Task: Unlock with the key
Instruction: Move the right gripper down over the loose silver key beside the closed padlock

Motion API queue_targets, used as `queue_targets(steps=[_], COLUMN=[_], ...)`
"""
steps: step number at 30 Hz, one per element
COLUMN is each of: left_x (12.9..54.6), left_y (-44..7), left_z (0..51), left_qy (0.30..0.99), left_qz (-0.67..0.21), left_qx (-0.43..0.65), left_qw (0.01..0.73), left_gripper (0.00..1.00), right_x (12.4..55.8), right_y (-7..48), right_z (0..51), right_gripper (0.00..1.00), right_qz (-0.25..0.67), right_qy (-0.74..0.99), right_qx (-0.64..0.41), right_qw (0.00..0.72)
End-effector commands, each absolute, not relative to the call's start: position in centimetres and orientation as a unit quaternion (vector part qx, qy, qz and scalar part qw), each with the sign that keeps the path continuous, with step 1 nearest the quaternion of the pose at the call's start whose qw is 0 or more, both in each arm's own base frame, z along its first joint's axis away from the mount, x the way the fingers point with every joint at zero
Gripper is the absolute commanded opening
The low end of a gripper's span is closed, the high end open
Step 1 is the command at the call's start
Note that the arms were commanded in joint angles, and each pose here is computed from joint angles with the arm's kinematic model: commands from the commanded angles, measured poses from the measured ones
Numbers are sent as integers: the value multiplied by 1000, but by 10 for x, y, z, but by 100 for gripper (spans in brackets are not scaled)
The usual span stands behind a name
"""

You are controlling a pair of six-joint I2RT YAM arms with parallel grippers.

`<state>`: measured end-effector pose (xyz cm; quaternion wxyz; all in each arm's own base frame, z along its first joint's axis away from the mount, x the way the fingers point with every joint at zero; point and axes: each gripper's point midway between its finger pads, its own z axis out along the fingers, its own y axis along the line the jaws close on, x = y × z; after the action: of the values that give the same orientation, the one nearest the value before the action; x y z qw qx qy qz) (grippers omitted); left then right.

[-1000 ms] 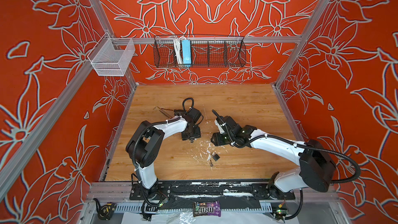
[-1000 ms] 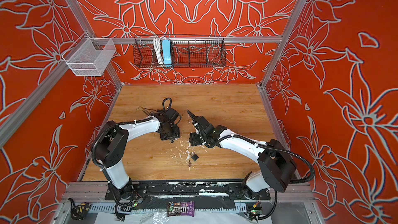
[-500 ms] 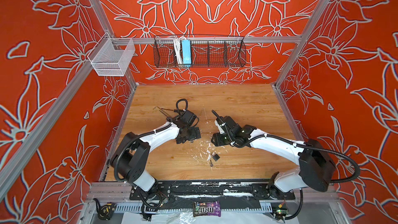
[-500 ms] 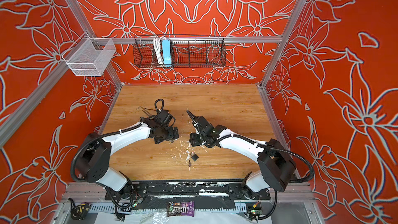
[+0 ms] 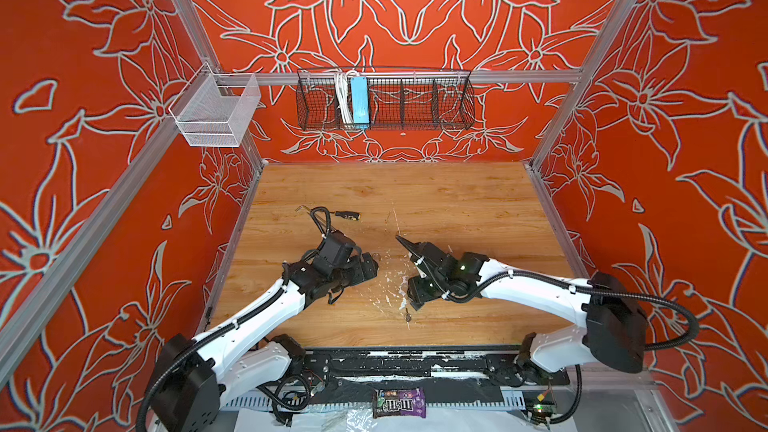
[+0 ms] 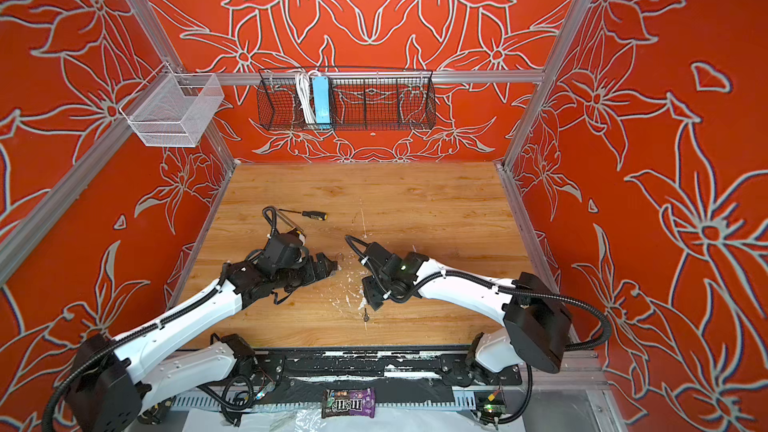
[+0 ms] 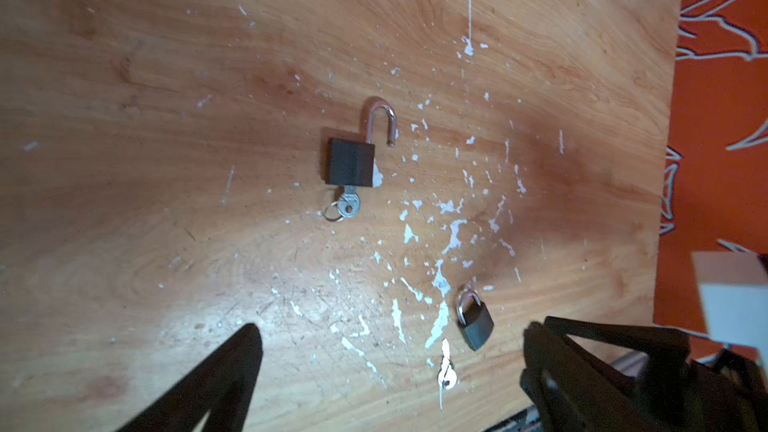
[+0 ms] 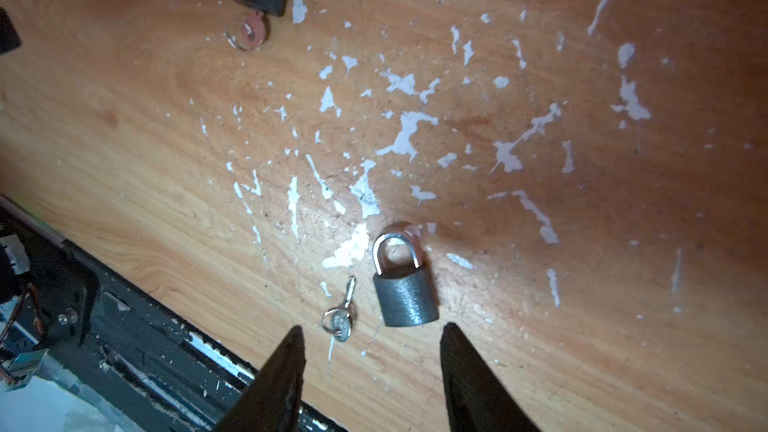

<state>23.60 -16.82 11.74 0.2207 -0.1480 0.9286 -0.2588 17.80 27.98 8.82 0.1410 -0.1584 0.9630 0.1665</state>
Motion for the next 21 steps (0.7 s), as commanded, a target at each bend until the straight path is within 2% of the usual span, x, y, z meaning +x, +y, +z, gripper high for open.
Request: queue_targets(steps=[1,10,21], left_x=[230,220,212], left_y=[-177,-180,-150], left_z=[123,132,139], left_qy=[921,914,904], left_qz=[-282,-289,-267], left_qx=[-159,-164,-203], left_qw=[217,231,267], left_gripper=[98,98,98], right_x=[167,145,136], right_y=[275,288,304], right_z=[90,82,69], right_gripper=[52,50,43], right_qz=[144,125,84], right_qy=[969,969,968], right_qx=[-137,-142,-155], right_qw=[146,155,178])
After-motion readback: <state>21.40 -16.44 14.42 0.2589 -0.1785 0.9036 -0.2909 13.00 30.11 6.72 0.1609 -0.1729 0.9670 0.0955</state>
